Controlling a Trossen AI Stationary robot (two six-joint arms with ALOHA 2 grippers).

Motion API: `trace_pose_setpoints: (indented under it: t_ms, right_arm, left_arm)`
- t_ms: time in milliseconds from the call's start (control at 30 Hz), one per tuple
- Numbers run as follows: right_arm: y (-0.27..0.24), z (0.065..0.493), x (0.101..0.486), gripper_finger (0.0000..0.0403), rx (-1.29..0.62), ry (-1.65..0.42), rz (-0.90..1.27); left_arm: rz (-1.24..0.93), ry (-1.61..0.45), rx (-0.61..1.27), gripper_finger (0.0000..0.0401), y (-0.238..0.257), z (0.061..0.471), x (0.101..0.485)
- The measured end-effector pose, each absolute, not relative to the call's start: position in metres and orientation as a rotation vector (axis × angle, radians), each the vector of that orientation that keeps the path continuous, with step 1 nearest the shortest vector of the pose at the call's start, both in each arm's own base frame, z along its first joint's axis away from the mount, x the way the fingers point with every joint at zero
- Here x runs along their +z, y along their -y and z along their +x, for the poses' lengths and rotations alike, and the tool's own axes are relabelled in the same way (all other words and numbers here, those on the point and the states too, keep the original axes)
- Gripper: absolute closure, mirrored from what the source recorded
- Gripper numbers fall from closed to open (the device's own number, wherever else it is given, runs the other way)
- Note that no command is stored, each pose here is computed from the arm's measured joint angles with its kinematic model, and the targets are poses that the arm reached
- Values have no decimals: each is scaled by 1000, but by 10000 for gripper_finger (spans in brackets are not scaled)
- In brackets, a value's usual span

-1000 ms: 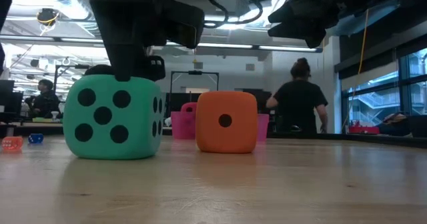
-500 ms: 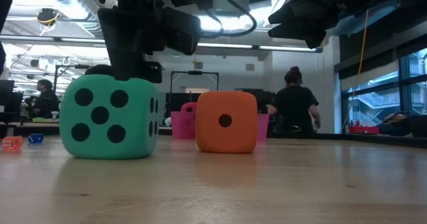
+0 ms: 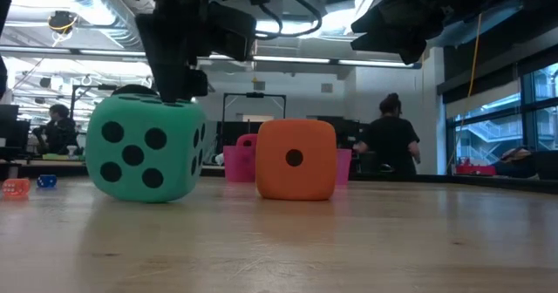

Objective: Pick & Place Dice
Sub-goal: Put the light blue die into the pink bin

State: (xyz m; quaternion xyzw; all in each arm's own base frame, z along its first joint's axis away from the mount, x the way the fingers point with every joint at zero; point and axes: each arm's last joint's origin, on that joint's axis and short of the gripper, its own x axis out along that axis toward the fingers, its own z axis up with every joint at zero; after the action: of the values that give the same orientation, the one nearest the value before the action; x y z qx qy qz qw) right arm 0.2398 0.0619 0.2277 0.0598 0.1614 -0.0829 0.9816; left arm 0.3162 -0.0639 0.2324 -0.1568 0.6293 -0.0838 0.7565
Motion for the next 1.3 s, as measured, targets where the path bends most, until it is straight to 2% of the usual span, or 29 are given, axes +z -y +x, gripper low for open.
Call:
trace_pose_setpoints:
  t_ms: [233,567,900,1300]
  right_arm:
    - [-62,240,227,197,-167,-328,120]
    - [-62,240,227,197,-168,-329,122]
    - [-62,240,227,197,-168,-329,122]
    - [-62,240,227,197,-168,-330,121]
  left_arm:
    - [-345,-1367,-201,245,65,316,234]
    - [-330,-1361,-225,273,65,316,235]
    - [-305,-1354,-249,343,65,316,235]
    - [-285,-1339,-242,365,64,317,242]
